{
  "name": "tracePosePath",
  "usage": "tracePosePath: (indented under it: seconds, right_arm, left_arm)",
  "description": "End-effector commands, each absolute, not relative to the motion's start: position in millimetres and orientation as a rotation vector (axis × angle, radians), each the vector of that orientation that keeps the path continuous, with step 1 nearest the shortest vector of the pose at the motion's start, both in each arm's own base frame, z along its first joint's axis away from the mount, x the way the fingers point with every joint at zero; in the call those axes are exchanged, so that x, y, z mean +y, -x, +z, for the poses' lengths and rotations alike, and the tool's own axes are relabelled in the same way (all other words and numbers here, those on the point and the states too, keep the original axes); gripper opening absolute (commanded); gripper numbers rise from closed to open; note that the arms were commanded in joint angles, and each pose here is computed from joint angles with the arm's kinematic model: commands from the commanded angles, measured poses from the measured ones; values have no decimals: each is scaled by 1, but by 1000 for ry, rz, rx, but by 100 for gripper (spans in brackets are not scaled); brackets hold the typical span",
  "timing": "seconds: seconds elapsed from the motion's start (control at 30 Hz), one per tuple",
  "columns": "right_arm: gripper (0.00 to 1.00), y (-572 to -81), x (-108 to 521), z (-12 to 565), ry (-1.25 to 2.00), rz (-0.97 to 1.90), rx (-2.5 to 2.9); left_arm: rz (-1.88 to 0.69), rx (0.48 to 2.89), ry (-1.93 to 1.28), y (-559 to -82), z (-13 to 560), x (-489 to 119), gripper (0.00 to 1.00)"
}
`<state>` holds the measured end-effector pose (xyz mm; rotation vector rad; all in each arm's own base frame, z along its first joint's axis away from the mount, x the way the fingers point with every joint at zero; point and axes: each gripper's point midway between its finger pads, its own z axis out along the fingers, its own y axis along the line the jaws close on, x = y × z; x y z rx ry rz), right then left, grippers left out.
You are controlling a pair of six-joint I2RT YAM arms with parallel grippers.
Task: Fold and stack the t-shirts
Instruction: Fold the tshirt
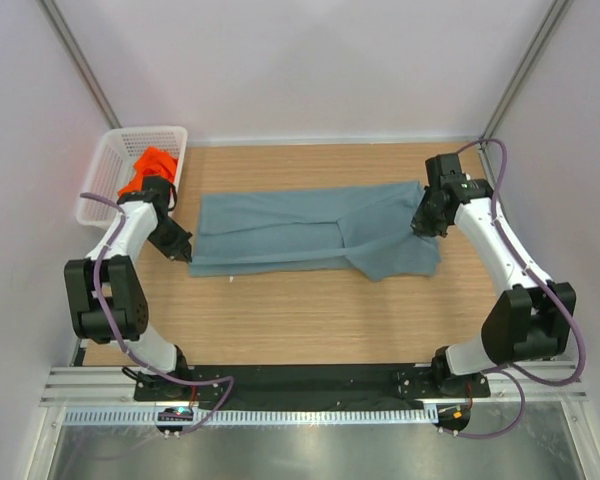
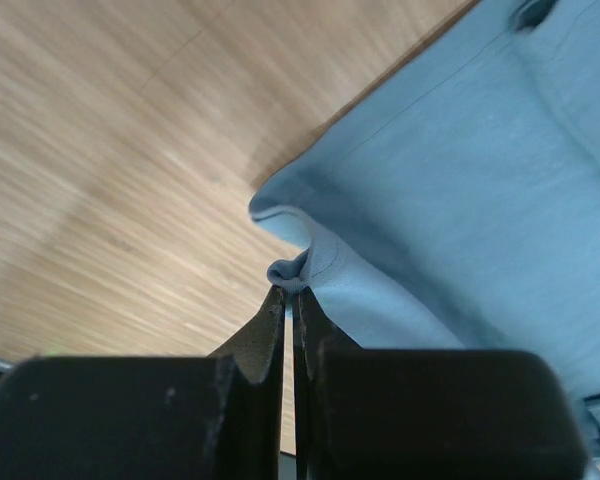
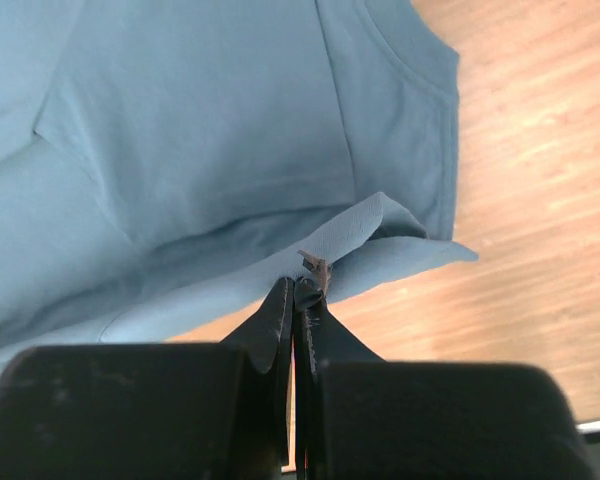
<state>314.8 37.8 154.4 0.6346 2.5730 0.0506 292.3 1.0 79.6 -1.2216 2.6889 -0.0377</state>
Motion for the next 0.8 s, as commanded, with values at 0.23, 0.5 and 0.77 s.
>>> tracePosePath:
  seconds: [0.23,0.5,0.77]
  right_arm:
    - [1,-381,46,165,-587,136,2530]
    - [1,-406,44,164,-602,134,2531]
    - [1,-425,43,154,-617,140,2549]
  left_arm:
    - [-35,2683,1139,-342,91,7,0]
    - [-39,2686,1134,-366,88,9,0]
    - [-45,2704,1128,-383,81,8,0]
